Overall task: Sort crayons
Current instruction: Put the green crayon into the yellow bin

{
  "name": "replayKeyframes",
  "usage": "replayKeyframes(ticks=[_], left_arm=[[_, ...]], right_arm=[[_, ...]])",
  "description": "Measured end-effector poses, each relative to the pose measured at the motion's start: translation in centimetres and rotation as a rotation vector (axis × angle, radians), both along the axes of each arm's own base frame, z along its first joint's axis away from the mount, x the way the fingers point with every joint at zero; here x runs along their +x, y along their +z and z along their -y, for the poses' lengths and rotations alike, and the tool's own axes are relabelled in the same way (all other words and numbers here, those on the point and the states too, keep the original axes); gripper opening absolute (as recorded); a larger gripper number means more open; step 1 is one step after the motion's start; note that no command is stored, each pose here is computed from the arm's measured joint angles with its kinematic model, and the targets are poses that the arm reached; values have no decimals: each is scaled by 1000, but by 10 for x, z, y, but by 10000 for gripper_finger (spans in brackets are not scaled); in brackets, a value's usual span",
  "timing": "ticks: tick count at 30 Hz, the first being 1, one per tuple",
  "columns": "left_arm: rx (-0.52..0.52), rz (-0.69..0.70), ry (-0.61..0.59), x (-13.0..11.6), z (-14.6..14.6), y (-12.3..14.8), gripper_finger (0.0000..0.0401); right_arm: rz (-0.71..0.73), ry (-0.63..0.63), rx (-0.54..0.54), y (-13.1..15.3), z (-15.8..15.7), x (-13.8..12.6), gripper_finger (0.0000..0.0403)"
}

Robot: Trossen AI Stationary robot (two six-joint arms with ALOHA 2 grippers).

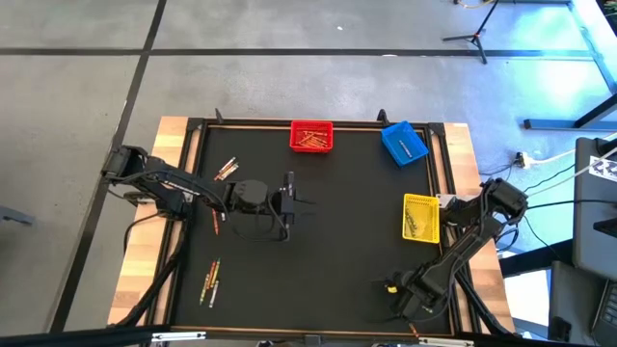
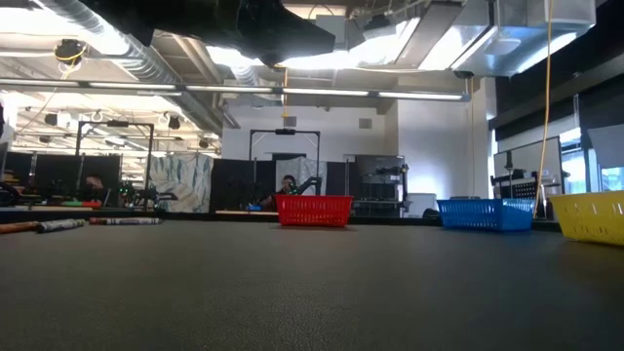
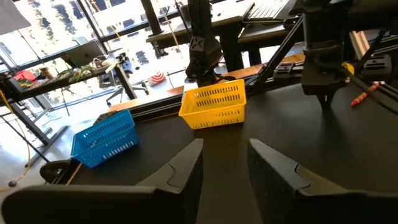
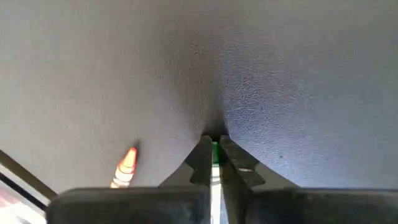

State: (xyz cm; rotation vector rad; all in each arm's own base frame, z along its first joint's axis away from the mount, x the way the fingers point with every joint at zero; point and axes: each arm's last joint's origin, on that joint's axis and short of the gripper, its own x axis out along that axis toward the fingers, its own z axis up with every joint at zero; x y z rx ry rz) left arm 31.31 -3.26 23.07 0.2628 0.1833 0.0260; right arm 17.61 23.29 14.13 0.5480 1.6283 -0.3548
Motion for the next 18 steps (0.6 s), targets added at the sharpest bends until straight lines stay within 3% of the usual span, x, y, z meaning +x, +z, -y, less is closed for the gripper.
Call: replayKeyframes(ticks=[5,12,18], left_arm=[[0,1,0,0,0,0,115],[1,6,5,0,0,1,115],[1,8,4,0,0,1,115]], right_arm=[[35,77,-74,7,0,3,6],[223,157,-207,18,7,23,4],[303,112,-254,13,20,38,8]])
